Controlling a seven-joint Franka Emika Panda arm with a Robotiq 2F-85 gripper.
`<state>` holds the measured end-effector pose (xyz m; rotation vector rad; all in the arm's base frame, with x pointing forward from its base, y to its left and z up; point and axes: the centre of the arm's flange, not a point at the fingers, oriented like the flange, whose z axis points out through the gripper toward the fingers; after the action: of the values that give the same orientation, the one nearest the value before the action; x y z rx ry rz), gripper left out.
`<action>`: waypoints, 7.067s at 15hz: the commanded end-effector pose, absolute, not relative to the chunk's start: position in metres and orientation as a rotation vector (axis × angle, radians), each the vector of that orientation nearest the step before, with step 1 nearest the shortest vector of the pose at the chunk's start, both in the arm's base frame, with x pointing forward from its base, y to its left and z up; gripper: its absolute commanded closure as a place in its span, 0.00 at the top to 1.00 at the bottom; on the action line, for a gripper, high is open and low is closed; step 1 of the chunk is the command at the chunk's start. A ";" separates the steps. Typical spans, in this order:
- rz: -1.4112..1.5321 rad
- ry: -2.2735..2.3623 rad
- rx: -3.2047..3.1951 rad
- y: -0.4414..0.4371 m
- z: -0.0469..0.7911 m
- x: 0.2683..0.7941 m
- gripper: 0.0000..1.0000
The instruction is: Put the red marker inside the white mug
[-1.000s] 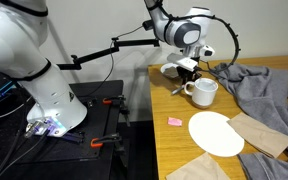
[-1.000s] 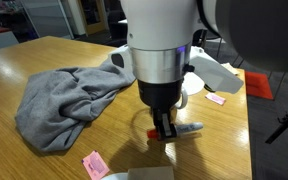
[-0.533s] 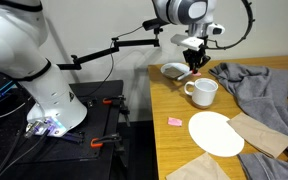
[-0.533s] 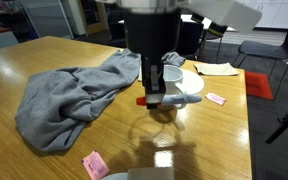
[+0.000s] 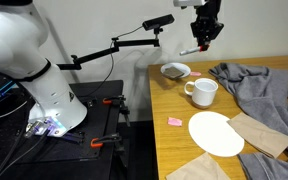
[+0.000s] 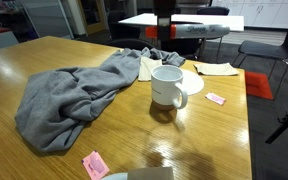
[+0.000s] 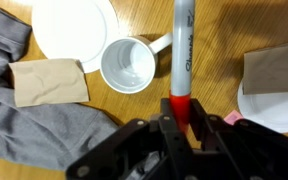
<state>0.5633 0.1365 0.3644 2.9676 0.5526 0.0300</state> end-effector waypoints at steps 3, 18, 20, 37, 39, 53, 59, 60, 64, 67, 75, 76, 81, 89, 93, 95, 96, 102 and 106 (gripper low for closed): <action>0.037 0.412 2.968 0.096 0.439 0.567 0.06; 0.206 0.698 2.997 0.067 0.425 0.591 0.06; 0.283 0.846 3.003 0.072 0.410 0.602 0.06; 1.084 1.998 2.717 0.063 0.390 0.609 0.06; 1.194 2.096 2.665 0.055 0.390 0.606 0.06; 1.540 2.385 2.606 0.002 0.379 0.581 0.06; 1.556 2.377 2.618 -0.014 0.358 0.571 0.06; 1.489 2.369 2.648 -0.012 0.362 0.579 0.06; 1.482 2.363 2.664 -0.014 0.357 0.578 0.22; 1.485 2.363 2.656 -0.013 0.357 0.581 0.06; 1.686 2.399 2.572 -0.054 0.350 0.568 0.06; 1.726 2.421 2.550 -0.059 0.348 0.567 0.06; 1.842 2.459 2.545 -0.075 0.326 0.564 0.06; 1.872 2.432 2.557 -0.077 0.278 0.564 0.06; 1.882 2.401 2.580 -0.080 0.264 0.564 0.06; 1.885 2.378 2.599 -0.081 0.258 0.564 0.06; 1.886 2.367 2.609 -0.081 0.254 0.564 0.06; 1.826 2.279 2.664 -0.084 0.232 0.564 0.06; 1.802 2.209 2.664 -0.088 0.216 0.565 0.06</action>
<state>0.5617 -0.0885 0.2236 2.7100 2.2655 1.7785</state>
